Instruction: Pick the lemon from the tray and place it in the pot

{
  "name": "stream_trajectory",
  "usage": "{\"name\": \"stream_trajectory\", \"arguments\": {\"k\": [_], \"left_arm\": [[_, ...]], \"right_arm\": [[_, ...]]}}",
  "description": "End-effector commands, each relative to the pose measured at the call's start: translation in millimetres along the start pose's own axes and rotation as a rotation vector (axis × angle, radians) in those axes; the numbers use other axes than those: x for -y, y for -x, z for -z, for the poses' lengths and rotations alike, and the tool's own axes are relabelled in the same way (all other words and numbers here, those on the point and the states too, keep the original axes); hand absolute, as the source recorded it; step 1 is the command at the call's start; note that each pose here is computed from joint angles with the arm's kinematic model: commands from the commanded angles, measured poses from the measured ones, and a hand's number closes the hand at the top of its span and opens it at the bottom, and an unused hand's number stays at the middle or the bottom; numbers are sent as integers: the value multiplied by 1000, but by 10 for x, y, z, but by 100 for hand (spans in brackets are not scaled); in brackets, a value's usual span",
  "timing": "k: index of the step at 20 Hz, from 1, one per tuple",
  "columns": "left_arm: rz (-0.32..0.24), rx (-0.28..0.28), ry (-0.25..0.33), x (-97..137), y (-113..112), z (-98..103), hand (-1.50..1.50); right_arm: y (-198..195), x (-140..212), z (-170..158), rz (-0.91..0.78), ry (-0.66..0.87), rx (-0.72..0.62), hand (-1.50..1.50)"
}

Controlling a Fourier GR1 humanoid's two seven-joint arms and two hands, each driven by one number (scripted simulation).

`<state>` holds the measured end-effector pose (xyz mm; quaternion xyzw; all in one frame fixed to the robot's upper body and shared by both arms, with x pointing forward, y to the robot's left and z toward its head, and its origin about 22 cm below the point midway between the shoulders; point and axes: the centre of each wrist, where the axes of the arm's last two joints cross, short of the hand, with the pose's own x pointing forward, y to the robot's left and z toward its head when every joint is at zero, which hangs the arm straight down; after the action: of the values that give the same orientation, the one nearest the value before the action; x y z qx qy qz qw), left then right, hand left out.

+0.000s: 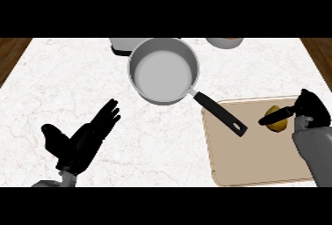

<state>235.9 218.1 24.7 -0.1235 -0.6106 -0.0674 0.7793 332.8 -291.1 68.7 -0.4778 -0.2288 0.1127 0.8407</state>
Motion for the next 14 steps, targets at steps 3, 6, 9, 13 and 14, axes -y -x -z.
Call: {"name": "stream_trajectory", "arguments": {"k": [3, 6, 9, 13, 14], "left_arm": [[-14, 19, 4, 74, -7, -59, 0], [-3, 7, 8, -209, 81, -37, 0], [-17, -9, -1, -51, -35, 162, 0], [-7, 5, 8, 48, -145, 174, 0], [12, 11, 1, -60, 50, 186, 0]], "right_arm": [[103, -94, 15, -4, -8, -170, -150], [29, -58, 72, -9, -27, -174, -150], [91, -208, 89, -27, -19, -189, -150], [75, -72, 146, -29, -23, -188, -150], [-61, -181, 139, -9, -39, -188, -150]]}}
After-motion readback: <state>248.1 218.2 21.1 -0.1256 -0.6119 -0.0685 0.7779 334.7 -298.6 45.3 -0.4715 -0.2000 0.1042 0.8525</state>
